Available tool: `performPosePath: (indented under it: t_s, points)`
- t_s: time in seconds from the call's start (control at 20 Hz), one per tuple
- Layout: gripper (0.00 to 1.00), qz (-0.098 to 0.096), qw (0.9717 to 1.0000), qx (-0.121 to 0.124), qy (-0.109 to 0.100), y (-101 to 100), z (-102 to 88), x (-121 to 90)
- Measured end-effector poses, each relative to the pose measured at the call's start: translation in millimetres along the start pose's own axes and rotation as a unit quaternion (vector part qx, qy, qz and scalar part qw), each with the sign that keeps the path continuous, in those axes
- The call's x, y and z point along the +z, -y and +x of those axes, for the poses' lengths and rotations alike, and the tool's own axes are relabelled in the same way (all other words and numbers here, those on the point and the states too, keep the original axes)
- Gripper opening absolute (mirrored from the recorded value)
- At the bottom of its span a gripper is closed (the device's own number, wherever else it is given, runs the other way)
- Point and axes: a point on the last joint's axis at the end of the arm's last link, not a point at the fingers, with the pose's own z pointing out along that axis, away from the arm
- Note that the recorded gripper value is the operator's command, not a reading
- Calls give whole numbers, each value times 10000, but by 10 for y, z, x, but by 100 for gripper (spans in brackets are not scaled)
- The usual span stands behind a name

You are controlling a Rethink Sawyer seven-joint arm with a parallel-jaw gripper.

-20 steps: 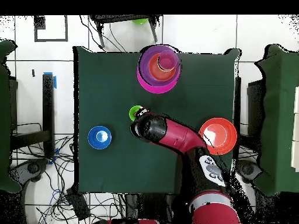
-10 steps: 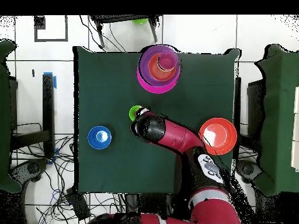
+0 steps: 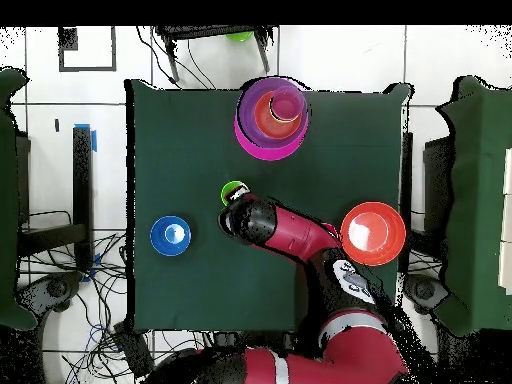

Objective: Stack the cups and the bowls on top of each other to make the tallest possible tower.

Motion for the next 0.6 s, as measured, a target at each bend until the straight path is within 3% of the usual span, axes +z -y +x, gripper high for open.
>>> performPosePath:
  t_s: [0.6]
  points:
    - [100,-13,10000,0,12,24,46,123]
